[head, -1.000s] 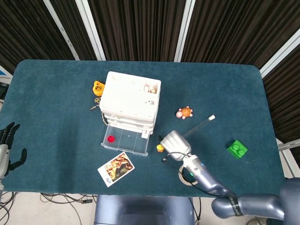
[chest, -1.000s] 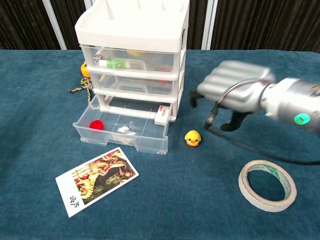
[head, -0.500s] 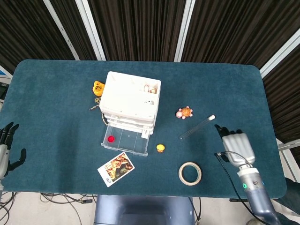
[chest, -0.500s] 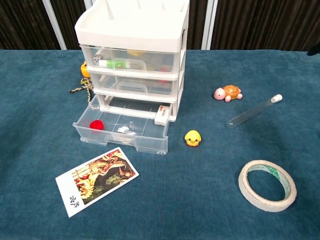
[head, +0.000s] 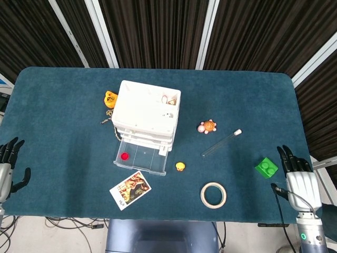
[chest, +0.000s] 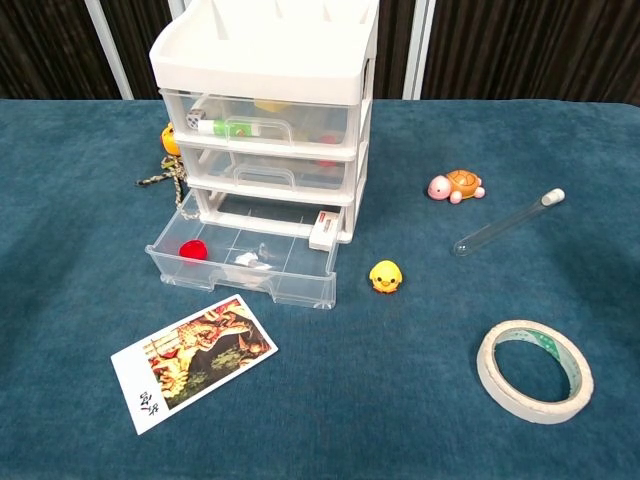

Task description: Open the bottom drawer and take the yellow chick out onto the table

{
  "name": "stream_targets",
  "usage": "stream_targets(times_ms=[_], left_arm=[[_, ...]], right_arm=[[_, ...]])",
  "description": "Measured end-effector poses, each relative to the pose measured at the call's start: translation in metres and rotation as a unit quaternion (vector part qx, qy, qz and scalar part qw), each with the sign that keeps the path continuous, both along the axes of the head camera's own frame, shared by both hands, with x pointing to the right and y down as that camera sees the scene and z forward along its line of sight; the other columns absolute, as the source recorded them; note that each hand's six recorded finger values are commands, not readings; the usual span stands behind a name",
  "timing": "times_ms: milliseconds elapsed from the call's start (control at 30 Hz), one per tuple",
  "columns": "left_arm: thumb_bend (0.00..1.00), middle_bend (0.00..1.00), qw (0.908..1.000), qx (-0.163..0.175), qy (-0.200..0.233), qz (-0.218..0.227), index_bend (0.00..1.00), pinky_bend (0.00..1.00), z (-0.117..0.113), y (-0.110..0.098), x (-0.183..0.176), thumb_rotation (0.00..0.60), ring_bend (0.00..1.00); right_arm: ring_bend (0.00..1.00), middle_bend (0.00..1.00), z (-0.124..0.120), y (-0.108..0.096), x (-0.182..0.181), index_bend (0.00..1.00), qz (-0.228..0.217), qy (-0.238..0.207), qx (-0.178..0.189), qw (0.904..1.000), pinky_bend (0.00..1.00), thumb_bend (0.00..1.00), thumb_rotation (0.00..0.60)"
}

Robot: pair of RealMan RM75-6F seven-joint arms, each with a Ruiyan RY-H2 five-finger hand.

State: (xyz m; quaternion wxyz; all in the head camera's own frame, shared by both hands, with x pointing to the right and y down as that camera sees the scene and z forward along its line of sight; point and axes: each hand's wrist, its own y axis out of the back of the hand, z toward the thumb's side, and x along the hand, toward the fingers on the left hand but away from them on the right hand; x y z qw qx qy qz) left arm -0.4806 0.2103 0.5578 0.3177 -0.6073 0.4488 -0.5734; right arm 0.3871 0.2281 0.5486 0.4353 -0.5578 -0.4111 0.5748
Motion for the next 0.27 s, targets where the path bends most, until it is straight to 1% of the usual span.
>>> stream_targets(times_ms=[67,167,267], left_arm=[[0.48,0.0,1.0,0.0,-0.001,0.004,0.04,0.0,-0.0002,0.0002,0.0009,0.6,0.0],[0.48,0.0,0.9999,0.001,-0.007,0.011,0.04,0.0,-0.0007,0.0005,0.0019,0.6,0.0],[0.48,0.0,0.9998,0.0,-0.01,0.014,0.04,0.0,-0.001,0.0009,0.0022,0.6,0.0]], right_arm=[[0.24,0.08,0.0033,0.005,0.003,0.0,0.003,0.003,0.002,1.0,0.26,0.12,0.6],[0.24,0.08,0.0072,0.0053,0.0037,0.0,0.0,0.006,0.002,1.0,0.25,0.12,0.6],[0.24,0.08,0.0113,0.006,0.003,0.0,-0.008,0.019,-0.003,0.9998,0.25,0.12,0.6]])
